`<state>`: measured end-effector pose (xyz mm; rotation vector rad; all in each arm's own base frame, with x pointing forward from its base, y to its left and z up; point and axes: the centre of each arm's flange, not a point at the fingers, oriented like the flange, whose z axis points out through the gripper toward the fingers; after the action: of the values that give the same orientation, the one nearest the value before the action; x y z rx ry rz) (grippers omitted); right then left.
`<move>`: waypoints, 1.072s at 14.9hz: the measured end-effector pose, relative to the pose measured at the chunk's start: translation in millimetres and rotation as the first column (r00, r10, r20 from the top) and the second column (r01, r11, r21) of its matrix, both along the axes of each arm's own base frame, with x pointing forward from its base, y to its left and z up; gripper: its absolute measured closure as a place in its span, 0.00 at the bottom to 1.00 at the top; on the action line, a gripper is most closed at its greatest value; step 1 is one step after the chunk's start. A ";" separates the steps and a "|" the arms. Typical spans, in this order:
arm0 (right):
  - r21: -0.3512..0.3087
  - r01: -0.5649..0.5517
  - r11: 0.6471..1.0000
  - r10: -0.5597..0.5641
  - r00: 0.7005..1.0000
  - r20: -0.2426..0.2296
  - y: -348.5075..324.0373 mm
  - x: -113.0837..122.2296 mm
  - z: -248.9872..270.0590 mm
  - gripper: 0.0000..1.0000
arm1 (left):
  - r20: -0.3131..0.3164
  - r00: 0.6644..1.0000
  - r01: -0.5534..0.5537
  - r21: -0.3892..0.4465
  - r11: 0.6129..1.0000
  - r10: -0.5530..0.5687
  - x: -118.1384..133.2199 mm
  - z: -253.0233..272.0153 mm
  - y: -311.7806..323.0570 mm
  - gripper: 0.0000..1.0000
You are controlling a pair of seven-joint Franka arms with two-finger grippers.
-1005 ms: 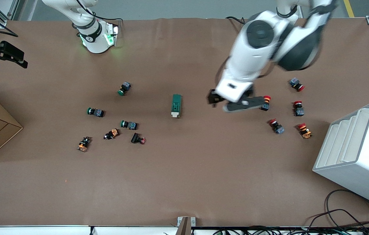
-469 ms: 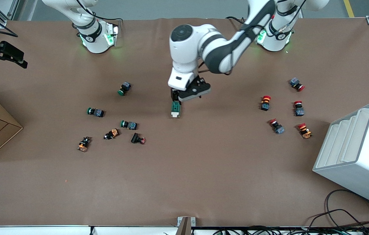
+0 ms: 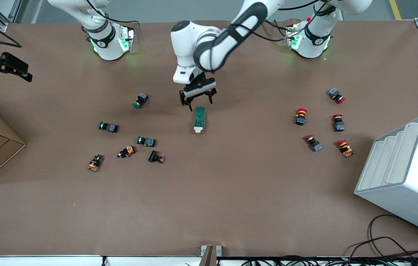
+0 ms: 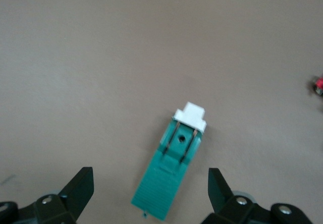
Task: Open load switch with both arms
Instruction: 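Lower the left gripper onto the switch base while the right gripper approaches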
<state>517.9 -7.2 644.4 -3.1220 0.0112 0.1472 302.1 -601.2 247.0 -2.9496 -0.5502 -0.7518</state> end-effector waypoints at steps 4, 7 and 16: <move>-0.011 0.001 1.000 -0.001 1.000 -0.016 -1.5 32.8 -38.9 0.00 | 0.143 0.987 0.069 0.030 0.997 -0.073 -48.6 -43.9 5.0 0.00; -0.022 0.007 1.000 -0.008 0.998 -0.055 -6.8 51.9 -71.6 0.00 | 0.217 0.968 0.122 0.036 0.992 -0.127 -63.7 -65.4 7.6 0.00; -0.151 0.434 0.888 -0.450 0.888 -0.094 140.6 55.4 -120.0 0.00 | 0.339 0.888 0.295 0.098 0.950 -0.311 -99.0 -123.9 36.3 0.02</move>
<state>573.4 133.4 524.4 -3.1210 0.7594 0.3456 203.1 -564.9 123.2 -2.9053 -0.0733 -1.3207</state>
